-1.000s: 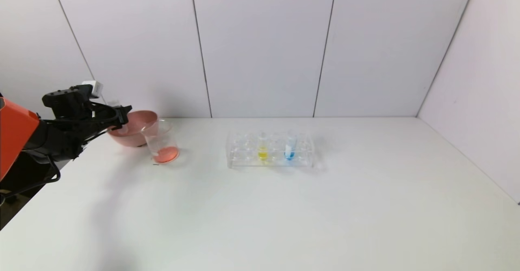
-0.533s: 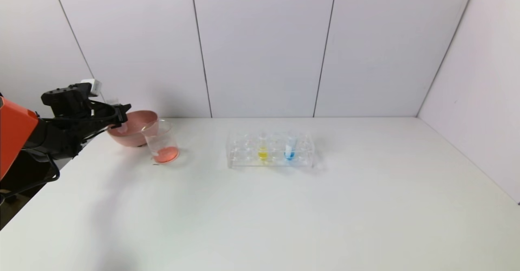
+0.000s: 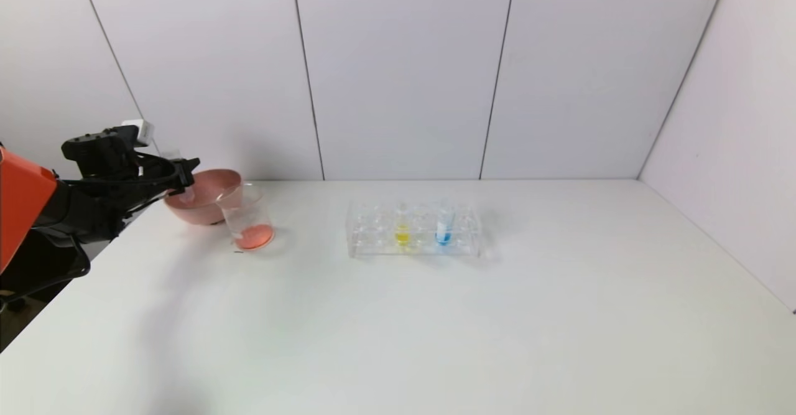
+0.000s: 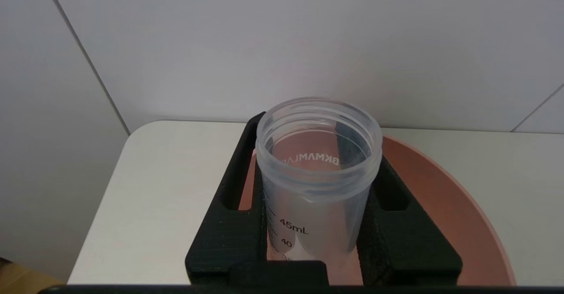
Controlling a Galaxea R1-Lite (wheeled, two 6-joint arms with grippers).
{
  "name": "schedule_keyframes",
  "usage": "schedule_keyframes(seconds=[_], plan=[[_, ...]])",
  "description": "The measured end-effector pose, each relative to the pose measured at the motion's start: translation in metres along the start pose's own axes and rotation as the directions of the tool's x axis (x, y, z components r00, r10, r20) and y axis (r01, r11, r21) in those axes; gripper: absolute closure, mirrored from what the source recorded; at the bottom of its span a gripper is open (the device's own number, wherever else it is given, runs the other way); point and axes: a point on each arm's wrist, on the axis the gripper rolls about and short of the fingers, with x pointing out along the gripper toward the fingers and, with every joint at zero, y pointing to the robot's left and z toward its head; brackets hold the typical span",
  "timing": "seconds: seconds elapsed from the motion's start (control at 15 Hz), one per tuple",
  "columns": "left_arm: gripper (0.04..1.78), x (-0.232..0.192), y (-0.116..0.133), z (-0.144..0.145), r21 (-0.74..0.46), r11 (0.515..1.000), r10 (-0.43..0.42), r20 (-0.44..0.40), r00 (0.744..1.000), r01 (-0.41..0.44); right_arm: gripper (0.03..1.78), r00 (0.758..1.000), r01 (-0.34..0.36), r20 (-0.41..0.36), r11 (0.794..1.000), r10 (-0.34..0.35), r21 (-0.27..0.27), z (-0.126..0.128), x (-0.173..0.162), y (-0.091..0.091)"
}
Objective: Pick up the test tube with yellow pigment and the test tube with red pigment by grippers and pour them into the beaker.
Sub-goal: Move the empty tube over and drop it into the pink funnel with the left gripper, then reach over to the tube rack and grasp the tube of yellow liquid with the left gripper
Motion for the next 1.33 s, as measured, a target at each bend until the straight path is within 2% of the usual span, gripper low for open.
schedule_keyframes(seconds=[0.13, 0.47, 0.67, 0.8, 1.33], plan=[[1.1, 0.0, -0.001, 0.002, -0.004, 1.0, 0.003, -0.007, 1.0, -0.003, 0.11, 1.0, 0.0, 0.0, 1.0, 0.0, 0.0, 0.0, 0.0, 0.0], [0.36, -0.001, -0.001, 0.005, 0.001, 1.0, 0.005, 0.005, 1.0, -0.005, 0.11, 1.0, 0.0, 0.0, 1.0, 0.0, 0.0, 0.0, 0.0, 0.0], [0.09, -0.004, -0.003, 0.01, 0.009, 1.0, 0.003, 0.017, 1.0, -0.003, 0.11, 1.0, 0.0, 0.0, 1.0, 0.0, 0.0, 0.0, 0.0, 0.0], [0.04, -0.009, -0.01, 0.017, 0.018, 1.0, -0.007, 0.023, 1.0, 0.007, 0.11, 1.0, 0.0, 0.0, 1.0, 0.0, 0.0, 0.0, 0.0, 0.0], [0.04, -0.055, -0.058, 0.052, 0.027, 0.996, -0.091, 0.053, 0.994, 0.09, 0.11, 1.0, 0.0, 0.0, 1.0, 0.0, 0.0, 0.0, 0.0, 0.0]])
